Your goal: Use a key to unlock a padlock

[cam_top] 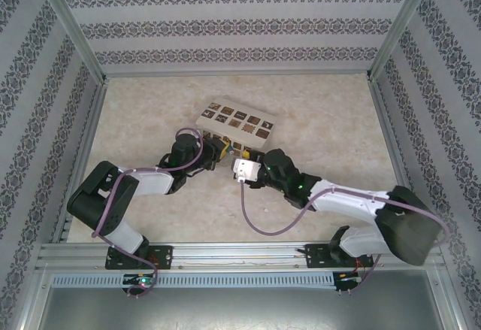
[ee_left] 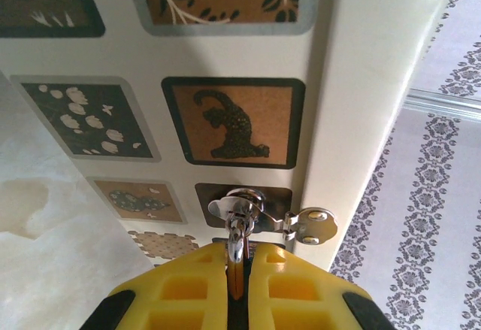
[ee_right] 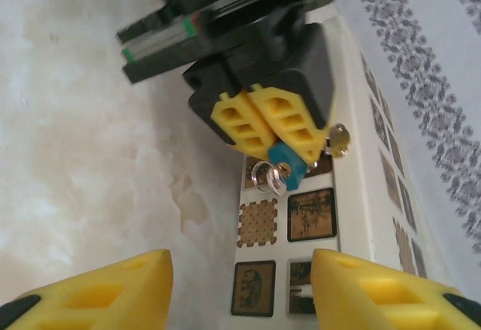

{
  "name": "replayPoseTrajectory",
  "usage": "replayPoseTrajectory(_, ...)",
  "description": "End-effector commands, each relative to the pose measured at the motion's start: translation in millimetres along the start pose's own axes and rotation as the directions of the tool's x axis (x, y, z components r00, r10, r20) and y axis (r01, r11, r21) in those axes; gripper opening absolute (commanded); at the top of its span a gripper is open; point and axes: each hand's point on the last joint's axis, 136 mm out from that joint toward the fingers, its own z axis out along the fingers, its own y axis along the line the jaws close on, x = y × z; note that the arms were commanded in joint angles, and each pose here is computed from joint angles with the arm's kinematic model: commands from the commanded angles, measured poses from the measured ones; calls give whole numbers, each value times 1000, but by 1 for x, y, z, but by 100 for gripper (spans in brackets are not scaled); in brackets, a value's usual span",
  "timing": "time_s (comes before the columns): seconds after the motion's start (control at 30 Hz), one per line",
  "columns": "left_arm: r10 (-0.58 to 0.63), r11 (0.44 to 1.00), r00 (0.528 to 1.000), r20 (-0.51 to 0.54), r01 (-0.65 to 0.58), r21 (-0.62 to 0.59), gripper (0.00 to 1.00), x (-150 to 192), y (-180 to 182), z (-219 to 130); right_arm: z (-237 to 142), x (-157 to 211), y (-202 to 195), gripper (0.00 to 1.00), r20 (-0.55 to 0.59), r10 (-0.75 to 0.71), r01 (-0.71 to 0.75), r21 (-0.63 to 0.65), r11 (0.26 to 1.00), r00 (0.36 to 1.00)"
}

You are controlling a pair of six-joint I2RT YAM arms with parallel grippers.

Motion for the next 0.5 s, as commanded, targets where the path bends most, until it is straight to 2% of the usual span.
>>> replayPoseTrajectory(0.0,50,995,999,1,-50,82,0,4,-36,-4,10,-14,-20,47,6,-163,163,52,985,987)
replayPoseTrajectory(0.47,53,993,999,3,-54,100,0,3,-43,-3,38,-18,-27,35,13,-166,165,49,985,986)
